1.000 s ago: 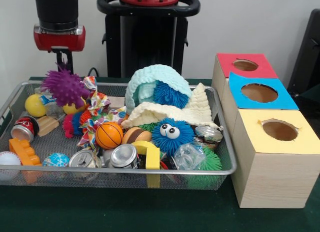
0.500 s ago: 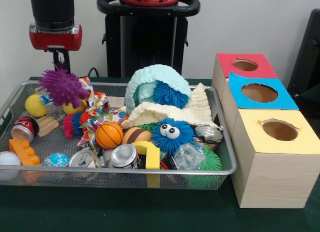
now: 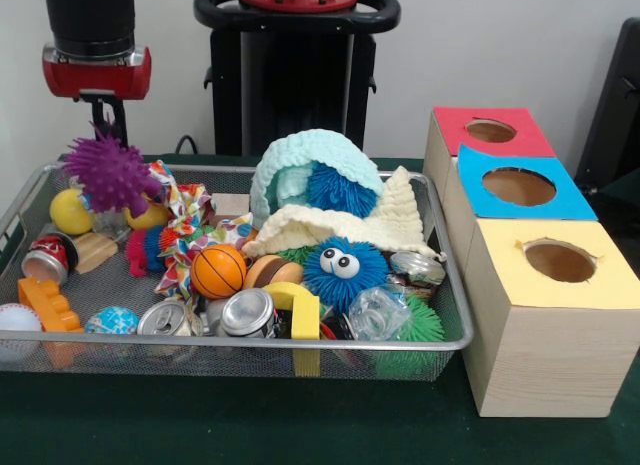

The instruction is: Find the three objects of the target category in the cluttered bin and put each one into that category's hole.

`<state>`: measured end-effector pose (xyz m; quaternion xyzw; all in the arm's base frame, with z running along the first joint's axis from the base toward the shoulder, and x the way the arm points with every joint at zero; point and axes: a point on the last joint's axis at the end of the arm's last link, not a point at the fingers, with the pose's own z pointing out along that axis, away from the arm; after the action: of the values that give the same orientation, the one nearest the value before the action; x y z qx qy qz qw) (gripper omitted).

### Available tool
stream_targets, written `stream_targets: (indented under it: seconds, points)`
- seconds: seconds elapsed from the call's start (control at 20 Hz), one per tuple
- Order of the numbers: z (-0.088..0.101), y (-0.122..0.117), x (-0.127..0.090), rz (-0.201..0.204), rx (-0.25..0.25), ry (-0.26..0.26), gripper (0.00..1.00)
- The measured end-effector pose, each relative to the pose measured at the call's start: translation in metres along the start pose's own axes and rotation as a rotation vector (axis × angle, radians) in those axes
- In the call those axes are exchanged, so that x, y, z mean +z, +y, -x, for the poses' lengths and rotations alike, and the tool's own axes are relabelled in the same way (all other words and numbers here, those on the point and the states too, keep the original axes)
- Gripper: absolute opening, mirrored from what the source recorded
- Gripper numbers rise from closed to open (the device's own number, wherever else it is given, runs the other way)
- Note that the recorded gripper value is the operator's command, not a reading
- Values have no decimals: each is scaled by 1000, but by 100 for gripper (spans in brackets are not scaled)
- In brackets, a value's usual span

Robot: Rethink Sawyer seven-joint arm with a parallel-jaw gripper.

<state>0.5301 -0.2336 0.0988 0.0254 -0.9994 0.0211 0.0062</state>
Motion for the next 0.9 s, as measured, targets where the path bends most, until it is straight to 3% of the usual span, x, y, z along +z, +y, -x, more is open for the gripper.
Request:
stream_targets:
  seconds: [0.9]
  points:
    - [49,-15,8,-21,-8,-27,0]
